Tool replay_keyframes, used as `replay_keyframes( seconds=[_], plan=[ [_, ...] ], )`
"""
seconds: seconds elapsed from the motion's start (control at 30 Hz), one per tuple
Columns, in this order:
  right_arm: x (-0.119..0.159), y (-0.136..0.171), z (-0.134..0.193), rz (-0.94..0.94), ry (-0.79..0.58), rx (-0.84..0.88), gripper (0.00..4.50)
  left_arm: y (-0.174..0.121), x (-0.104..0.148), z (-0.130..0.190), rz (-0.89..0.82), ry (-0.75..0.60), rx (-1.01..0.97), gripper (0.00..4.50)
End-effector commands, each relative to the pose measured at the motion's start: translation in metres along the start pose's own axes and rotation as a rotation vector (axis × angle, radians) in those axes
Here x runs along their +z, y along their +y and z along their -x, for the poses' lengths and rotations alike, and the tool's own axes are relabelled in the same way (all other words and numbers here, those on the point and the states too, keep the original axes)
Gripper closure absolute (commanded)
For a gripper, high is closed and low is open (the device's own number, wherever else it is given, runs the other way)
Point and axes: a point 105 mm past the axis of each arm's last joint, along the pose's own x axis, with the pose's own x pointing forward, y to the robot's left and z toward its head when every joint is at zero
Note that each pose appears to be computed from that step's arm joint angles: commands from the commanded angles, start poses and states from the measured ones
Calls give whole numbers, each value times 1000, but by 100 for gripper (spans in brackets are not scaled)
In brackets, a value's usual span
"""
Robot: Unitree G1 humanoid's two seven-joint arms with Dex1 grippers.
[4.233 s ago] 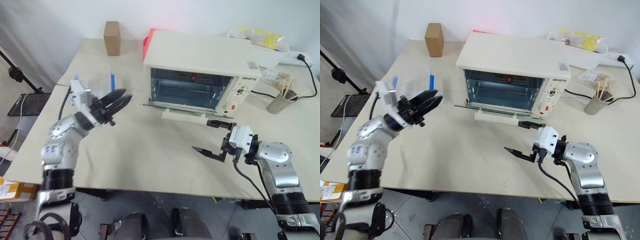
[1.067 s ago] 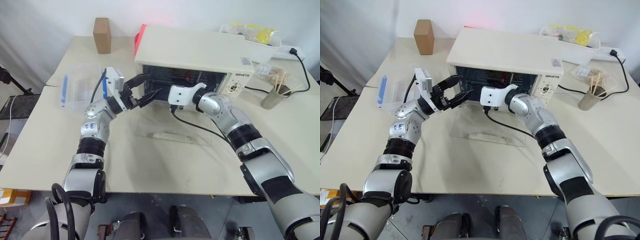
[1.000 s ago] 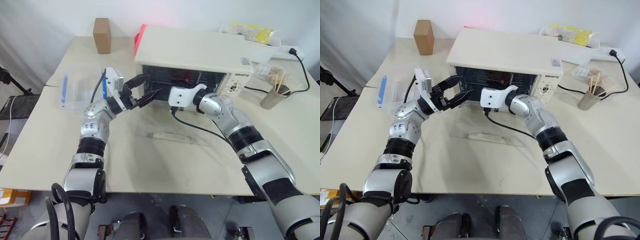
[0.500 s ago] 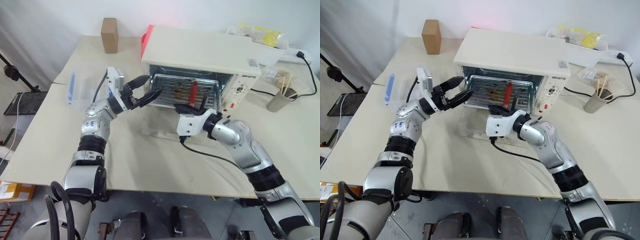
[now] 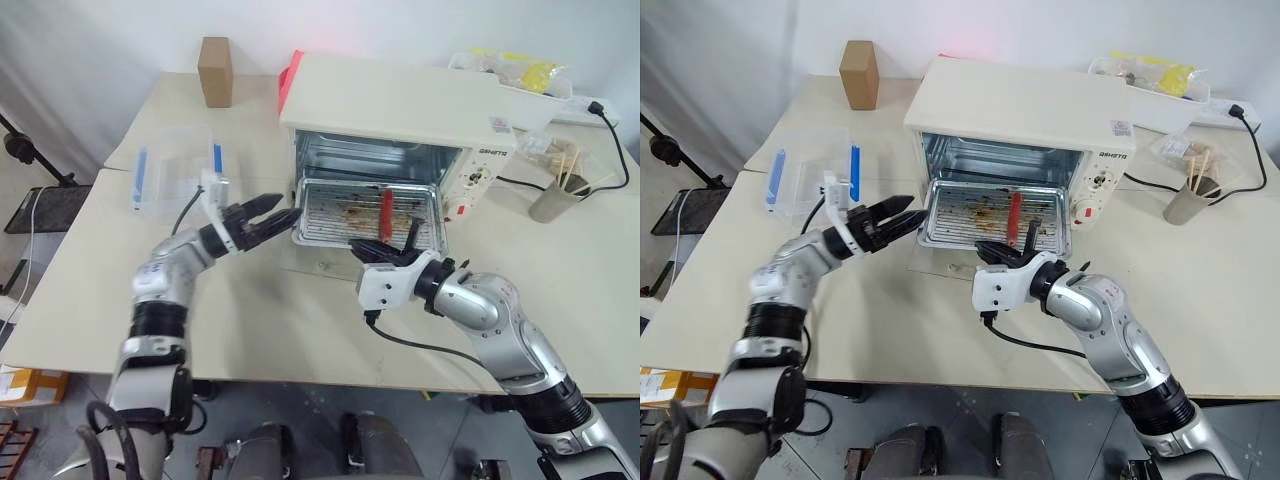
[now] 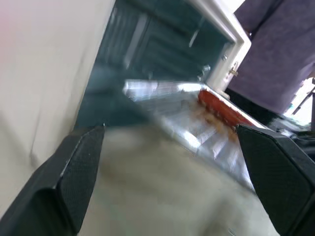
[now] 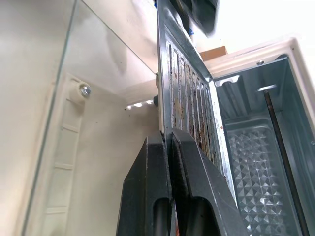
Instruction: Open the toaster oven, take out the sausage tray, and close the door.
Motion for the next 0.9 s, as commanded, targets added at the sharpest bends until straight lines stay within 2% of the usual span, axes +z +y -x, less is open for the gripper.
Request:
replay_keyframes(
  seconds=[0.03, 0.23, 0.33, 0.47, 0.57, 0.9],
  plan=[
    [15, -14, 7, 46, -52, -44, 450, -16, 4, 9, 140, 46, -24, 0],
    [19, -10, 4, 59, -92, -12, 450, -31, 10, 8, 336, 39, -60, 0],
    [22, -7, 0, 76, -130, 18, 450, -40, 10, 4, 515, 47, -108, 0],
    [32, -8, -7, 88, -197, 33, 450, -39, 3, -2, 576, 58, -69, 0],
    [32, -6, -8, 87, -209, 44, 450, -41, 0, -6, 611, 57, -68, 61],
    [30, -3, -7, 60, -212, 69, 450, -35, -6, -6, 783, 56, -35, 360]
  ],
)
